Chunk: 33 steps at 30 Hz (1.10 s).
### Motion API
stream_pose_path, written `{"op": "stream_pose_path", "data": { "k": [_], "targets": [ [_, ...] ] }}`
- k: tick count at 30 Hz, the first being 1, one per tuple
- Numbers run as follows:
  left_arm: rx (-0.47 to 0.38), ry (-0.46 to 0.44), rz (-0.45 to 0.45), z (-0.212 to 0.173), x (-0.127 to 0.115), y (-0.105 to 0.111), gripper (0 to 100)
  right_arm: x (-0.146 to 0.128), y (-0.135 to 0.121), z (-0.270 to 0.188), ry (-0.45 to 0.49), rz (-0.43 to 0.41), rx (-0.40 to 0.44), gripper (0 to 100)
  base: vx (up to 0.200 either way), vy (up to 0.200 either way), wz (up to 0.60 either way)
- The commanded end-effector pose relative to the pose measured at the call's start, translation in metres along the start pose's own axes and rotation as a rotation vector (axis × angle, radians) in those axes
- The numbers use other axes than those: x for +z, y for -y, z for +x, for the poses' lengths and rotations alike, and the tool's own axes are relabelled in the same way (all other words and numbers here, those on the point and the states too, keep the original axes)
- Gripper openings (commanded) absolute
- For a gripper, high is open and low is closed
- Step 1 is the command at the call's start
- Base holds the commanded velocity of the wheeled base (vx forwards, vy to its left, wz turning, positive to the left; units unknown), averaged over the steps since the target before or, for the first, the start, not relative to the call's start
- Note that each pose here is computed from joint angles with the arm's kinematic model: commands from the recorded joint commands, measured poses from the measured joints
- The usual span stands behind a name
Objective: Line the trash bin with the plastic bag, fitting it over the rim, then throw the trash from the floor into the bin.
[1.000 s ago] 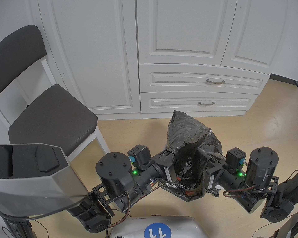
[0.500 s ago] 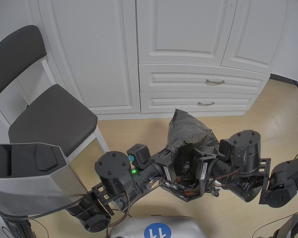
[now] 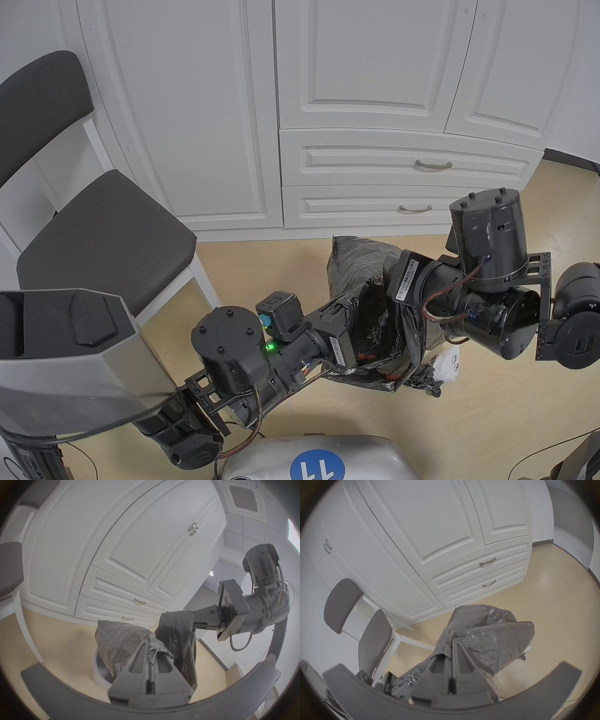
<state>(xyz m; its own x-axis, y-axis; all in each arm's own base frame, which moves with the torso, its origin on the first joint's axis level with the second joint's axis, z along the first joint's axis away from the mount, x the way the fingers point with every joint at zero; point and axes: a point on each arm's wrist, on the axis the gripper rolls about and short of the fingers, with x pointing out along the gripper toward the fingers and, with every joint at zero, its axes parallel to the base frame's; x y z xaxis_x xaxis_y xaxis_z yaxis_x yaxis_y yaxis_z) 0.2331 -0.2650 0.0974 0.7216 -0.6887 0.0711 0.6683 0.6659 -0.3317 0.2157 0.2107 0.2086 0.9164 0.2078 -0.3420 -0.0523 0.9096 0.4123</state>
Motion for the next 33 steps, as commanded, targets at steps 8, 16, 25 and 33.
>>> {"op": "stream_pose_path", "data": {
  "k": [8,16,25,33],
  "targets": [
    [-0.025,-0.039,-0.017,-0.002,-0.013,0.010,0,-0.012,-0.003,0.011,-0.029,-0.021,-0.013,0,0.000,0.000,0.00],
    [-0.021,-0.106,-0.012,0.002,-0.039,0.010,0,-0.021,-0.005,0.023,-0.049,-0.017,-0.030,0,0.000,0.000,0.00],
    [-0.010,-0.120,-0.009,0.004,-0.046,0.008,100,-0.021,-0.005,0.023,-0.048,-0.017,-0.031,0,0.000,0.000,0.00],
    [-0.014,-0.111,-0.010,0.003,-0.043,0.010,100,-0.023,-0.004,0.024,-0.052,-0.020,-0.035,0,0.000,0.000,0.00]
  ]
}}
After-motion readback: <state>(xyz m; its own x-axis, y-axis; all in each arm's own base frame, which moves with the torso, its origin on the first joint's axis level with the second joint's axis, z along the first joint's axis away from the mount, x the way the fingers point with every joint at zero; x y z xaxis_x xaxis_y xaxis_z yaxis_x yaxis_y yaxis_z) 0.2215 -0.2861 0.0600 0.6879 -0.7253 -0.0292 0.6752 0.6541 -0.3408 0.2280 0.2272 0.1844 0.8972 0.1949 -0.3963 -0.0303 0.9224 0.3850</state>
